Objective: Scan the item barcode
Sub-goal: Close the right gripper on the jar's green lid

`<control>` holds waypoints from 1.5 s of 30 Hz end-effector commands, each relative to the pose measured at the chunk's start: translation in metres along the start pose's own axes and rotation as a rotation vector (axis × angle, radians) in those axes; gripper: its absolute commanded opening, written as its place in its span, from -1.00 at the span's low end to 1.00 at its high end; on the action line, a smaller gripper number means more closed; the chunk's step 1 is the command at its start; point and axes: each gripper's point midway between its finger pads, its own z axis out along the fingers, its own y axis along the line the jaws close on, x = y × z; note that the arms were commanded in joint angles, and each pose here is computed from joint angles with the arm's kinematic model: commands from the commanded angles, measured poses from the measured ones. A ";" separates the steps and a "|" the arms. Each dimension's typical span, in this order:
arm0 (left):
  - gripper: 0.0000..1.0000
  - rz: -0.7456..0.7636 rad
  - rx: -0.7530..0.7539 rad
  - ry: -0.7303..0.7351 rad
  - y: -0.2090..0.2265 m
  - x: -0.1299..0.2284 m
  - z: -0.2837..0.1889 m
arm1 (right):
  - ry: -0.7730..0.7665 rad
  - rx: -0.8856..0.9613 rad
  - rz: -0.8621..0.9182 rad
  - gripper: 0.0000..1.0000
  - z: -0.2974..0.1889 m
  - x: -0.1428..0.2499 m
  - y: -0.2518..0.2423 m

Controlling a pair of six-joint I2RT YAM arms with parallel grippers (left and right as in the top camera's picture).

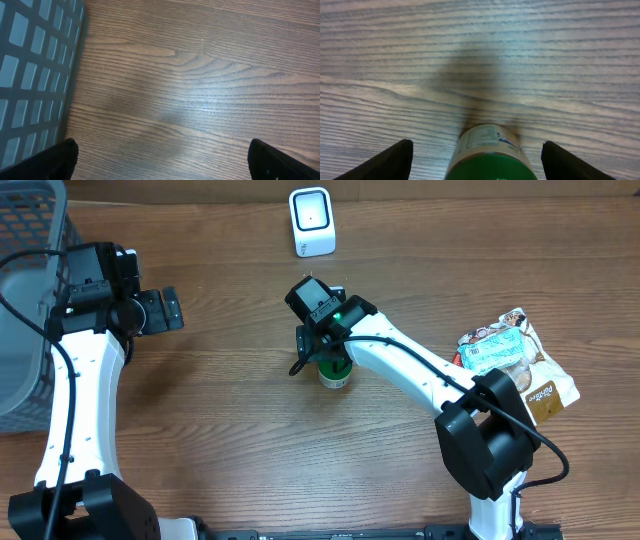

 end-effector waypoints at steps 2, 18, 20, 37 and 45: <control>1.00 -0.008 -0.001 -0.003 -0.001 -0.002 0.000 | -0.012 0.010 0.006 0.72 -0.010 -0.004 -0.006; 0.99 -0.008 -0.001 -0.003 -0.001 -0.002 0.000 | 0.074 0.063 0.025 0.92 0.008 0.027 -0.022; 1.00 -0.008 -0.001 -0.003 -0.001 -0.002 0.000 | 0.080 0.058 0.025 0.91 0.011 0.030 -0.021; 1.00 -0.008 -0.001 -0.003 -0.001 -0.002 0.000 | 0.045 0.032 0.032 0.81 0.017 0.025 -0.016; 0.99 -0.008 -0.001 -0.003 -0.001 -0.002 0.000 | 0.054 0.038 0.030 0.73 0.018 0.028 -0.018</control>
